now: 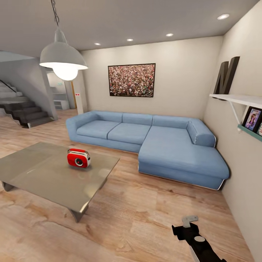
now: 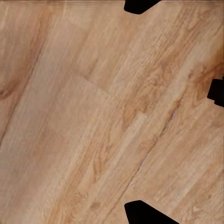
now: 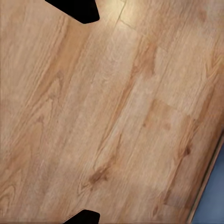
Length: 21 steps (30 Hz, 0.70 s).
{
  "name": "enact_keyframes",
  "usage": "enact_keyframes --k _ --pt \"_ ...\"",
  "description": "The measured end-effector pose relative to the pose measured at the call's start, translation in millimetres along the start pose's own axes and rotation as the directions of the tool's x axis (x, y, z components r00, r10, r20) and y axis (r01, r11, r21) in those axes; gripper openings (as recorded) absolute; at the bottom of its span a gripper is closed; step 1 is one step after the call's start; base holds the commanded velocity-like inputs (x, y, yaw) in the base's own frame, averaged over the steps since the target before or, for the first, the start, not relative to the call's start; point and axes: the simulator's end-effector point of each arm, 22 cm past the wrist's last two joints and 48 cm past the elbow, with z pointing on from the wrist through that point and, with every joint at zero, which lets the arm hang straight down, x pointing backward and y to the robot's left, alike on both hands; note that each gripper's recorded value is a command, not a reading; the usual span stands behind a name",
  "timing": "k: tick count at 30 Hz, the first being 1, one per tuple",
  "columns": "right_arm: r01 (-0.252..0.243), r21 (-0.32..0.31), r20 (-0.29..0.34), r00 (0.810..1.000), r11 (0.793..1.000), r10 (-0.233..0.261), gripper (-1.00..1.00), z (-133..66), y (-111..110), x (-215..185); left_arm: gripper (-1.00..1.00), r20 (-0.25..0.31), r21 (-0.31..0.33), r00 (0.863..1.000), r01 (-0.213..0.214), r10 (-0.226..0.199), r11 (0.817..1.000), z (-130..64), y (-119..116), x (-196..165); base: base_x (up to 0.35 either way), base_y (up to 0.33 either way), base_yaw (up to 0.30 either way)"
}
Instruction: Turn on the radio receiver that's on the table in the living room.
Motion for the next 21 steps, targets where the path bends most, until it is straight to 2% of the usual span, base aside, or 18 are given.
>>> enact_keyframes --k 11,21 --pt "0.002 0.001 0.000 1.000 1.000 -0.002 1.00 0.0 0.0 0.0 1.00 0.000 0.000 1.000 0.000 0.000 1.000 0.0 0.1 0.3 0.288 -0.174 0.000" --pt "0.003 0.001 0.001 1.000 1.000 -0.003 1.00 0.0 0.1 -0.3 1.00 0.001 -0.001 1.000 0.000 0.000 1.000 0.0 0.3 0.1 0.312 -0.116 0.000"
